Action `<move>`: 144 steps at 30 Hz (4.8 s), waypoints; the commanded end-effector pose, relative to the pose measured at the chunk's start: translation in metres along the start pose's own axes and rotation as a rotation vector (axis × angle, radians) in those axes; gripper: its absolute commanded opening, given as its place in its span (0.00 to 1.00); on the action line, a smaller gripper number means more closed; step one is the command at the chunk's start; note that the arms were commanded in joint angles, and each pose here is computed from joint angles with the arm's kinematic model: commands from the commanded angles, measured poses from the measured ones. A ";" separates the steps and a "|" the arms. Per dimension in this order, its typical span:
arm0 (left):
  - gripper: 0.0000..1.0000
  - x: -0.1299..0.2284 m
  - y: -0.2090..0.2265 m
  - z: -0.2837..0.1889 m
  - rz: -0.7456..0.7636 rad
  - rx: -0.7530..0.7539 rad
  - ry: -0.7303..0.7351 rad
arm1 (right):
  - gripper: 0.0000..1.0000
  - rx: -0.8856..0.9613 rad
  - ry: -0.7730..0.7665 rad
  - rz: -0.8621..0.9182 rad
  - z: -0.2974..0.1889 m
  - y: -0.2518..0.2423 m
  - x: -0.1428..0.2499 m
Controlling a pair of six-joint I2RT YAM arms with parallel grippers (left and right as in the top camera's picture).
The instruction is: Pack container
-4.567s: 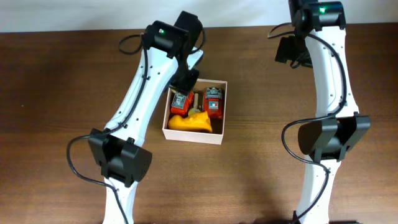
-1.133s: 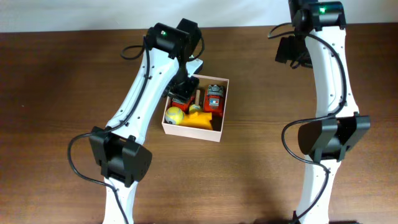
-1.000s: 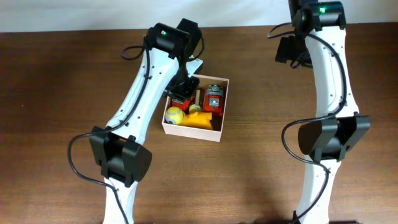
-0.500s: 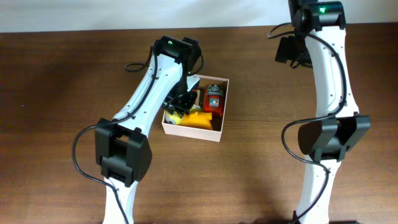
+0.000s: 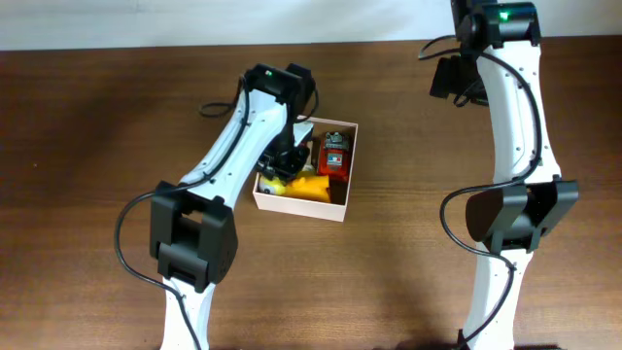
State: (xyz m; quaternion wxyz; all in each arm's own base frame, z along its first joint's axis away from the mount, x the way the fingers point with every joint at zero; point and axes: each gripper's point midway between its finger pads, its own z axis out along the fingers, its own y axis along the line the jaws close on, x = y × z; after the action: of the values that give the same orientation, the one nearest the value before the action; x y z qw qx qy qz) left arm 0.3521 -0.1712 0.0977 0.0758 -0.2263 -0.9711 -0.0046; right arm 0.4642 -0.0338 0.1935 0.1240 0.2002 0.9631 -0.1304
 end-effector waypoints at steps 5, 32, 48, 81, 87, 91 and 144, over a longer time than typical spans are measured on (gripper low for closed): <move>0.33 0.000 -0.001 0.023 -0.007 0.004 0.018 | 0.99 0.003 0.004 0.006 0.002 -0.001 0.000; 0.33 -0.045 0.003 0.010 -0.004 -0.019 -0.169 | 0.99 0.004 0.004 0.006 0.002 -0.001 0.000; 0.33 -0.062 0.007 -0.021 0.001 -0.050 -0.262 | 0.99 0.003 0.003 0.006 0.002 -0.001 0.000; 0.79 -0.068 0.084 -0.166 -0.159 -0.226 -0.586 | 0.99 0.003 0.003 0.006 0.002 -0.001 0.000; 0.82 -0.047 0.135 -0.197 -0.315 -0.279 -0.647 | 0.99 0.003 0.003 0.006 0.002 -0.001 0.000; 0.83 -0.032 0.163 -0.193 -0.477 -0.255 -0.630 | 0.99 0.003 0.003 0.006 0.002 -0.001 0.000; 0.99 -0.021 0.217 -0.314 -0.631 -0.301 -1.139 | 0.99 0.003 0.003 0.006 0.002 -0.001 0.000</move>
State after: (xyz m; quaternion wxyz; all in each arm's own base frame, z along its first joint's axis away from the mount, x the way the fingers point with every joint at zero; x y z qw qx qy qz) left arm 0.5259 -0.0026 0.3671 -0.4472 0.0840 -0.8892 -0.0477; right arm 0.4642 -0.0336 0.1935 0.1239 0.1998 0.9632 -0.1302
